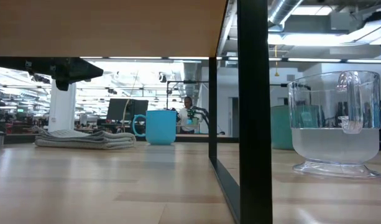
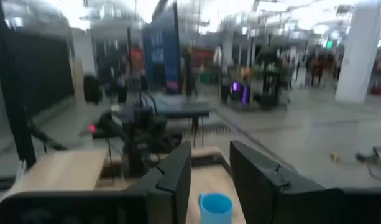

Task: Stack small to large cups/mugs on shelf
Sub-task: Put the green mug on the shelf

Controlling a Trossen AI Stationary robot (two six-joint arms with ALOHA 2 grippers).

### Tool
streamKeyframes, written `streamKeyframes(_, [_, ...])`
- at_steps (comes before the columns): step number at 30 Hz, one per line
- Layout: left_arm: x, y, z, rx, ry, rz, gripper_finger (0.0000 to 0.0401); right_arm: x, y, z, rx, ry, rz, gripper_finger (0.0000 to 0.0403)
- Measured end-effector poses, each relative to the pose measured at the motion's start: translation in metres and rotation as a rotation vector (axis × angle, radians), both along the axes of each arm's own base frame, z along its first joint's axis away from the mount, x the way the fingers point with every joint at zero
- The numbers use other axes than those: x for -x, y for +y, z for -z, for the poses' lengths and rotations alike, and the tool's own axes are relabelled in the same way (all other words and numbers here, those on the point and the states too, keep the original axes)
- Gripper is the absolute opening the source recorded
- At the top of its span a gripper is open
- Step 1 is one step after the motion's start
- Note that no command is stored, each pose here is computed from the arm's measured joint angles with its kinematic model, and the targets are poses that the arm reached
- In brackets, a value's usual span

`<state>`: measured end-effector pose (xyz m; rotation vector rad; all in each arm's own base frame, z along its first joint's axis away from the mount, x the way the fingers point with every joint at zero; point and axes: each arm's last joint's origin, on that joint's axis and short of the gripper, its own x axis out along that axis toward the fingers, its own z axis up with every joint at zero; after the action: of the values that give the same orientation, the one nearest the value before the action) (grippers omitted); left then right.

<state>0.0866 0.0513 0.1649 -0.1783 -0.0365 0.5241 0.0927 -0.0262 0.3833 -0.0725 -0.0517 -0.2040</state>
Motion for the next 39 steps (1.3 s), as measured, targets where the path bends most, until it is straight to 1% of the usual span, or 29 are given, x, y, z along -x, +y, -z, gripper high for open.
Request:
streamKeyframes(3, [0.000,0.000,0.000,0.000,0.000,0.000,0.0043,-0.011,-0.004,-0.017,0.012,0.078,0.001,0.0132])
streamKeyframes(6, [0.000,0.000,0.000,0.000,0.000,0.000,0.0043,-0.018,-0.006,-0.032,0.017,0.119,-0.002,0.0132])
streamKeyframes(12, [0.000,0.000,0.000,0.000,0.000,0.000,0.0043,-0.023,-0.003,-0.057,0.027,0.060,-0.038,0.0132])
streamKeyframes(17, [0.000,0.000,0.000,0.000,0.000,0.000,0.0043,-0.025,0.002,-0.069,0.050,-0.039,-0.086,0.0132])
streamKeyframes(21, [0.000,0.000,0.000,0.000,0.000,0.000,0.0043,-0.025,0.006,-0.072,0.044,-0.072,-0.119,0.0132])
streamKeyframes(30, [0.000,0.000,0.000,0.000,0.000,0.000,0.0043,-0.026,0.013,-0.071,-0.097,-0.079,-0.193,0.0132])
streamKeyframes(39, [0.000,0.000,0.000,0.000,0.000,0.000,0.0043,-0.038,0.018,-0.067,-0.107,-0.039,-0.240,0.0132])
